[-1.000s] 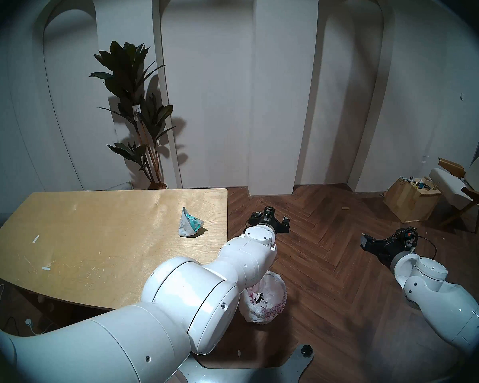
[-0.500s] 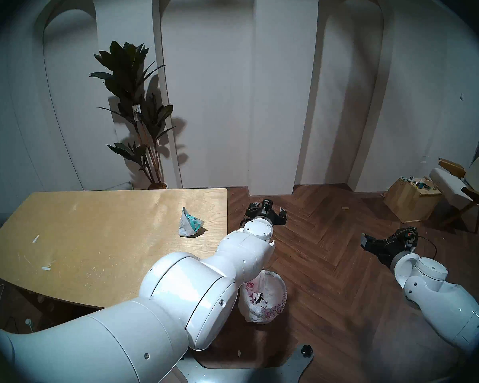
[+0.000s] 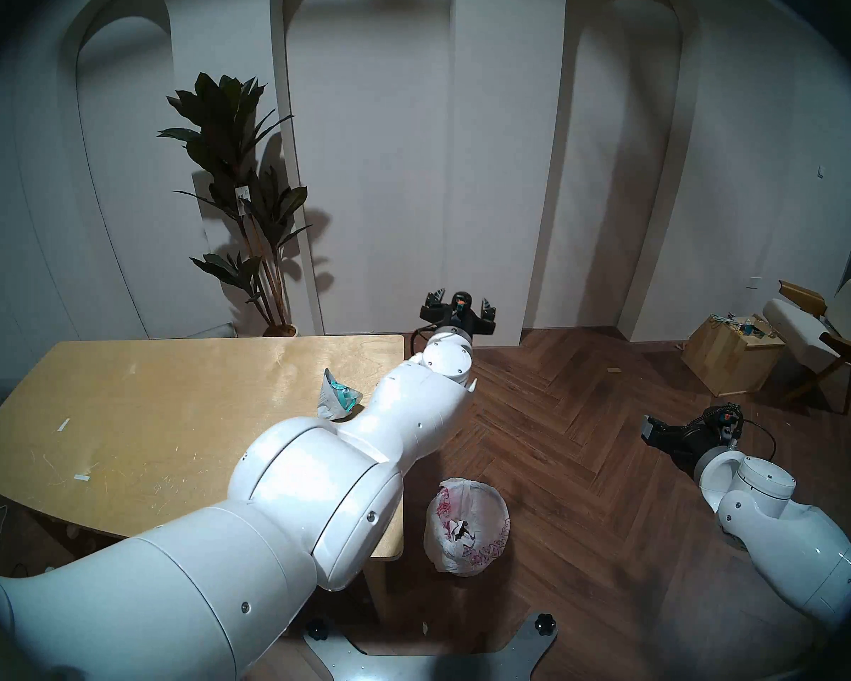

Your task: Put the trash into the trash bin on the ground

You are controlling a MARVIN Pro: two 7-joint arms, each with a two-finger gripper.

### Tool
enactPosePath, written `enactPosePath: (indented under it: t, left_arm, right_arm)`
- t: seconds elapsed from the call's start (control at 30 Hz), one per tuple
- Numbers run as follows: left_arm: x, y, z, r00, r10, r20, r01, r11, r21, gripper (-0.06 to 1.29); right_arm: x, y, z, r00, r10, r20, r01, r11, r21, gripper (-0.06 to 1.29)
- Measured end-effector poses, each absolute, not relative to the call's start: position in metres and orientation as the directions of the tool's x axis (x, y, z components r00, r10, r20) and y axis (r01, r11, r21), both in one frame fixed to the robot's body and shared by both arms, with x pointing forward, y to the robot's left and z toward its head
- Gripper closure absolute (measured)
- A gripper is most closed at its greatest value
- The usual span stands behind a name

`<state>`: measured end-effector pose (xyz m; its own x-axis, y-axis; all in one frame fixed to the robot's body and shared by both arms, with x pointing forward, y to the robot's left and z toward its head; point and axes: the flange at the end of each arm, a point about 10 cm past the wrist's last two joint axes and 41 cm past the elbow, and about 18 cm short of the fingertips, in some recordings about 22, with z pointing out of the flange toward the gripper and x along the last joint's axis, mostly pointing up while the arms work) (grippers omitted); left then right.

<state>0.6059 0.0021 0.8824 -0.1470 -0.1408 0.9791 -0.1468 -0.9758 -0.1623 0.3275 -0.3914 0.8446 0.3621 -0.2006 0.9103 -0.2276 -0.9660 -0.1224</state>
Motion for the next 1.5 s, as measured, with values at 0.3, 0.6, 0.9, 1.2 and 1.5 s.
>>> enactPosePath:
  t: [0.3, 0.6, 0.9, 1.2, 1.5]
  left_arm:
    - [0.628, 0.088, 0.897, -0.178, -0.168, 0.97, 0.082, -0.984, -0.156, -0.02]
    - [0.636, 0.195, 0.905, -0.174, -0.197, 0.965, 0.341, -0.931, -0.129, -0.02]
    - [0.627, 0.289, 0.907, -0.157, -0.239, 0.958, 0.533, -0.838, -0.122, -0.02]
    - [0.606, 0.368, 0.902, -0.115, -0.28, 0.953, 0.665, -0.734, -0.136, -0.02]
    - [0.583, 0.43, 0.904, -0.095, -0.317, 0.944, 0.752, -0.644, -0.141, -0.02]
  right_arm:
    - [0.327, -0.391, 0.844, 0.363, -0.201, 0.91, -0.229, -0.966, -0.122, 0.0]
    - [0.327, -0.391, 0.843, 0.366, -0.202, 0.908, -0.229, -0.966, -0.122, 0.0]
    - [0.327, -0.391, 0.842, 0.368, -0.202, 0.907, -0.23, -0.965, -0.122, 0.0]
    - [0.328, -0.385, 0.844, 0.366, -0.203, 0.908, -0.215, -0.968, -0.13, 0.0]
    - [0.333, -0.36, 0.856, 0.347, -0.205, 0.915, -0.138, -0.976, -0.167, 0.0]
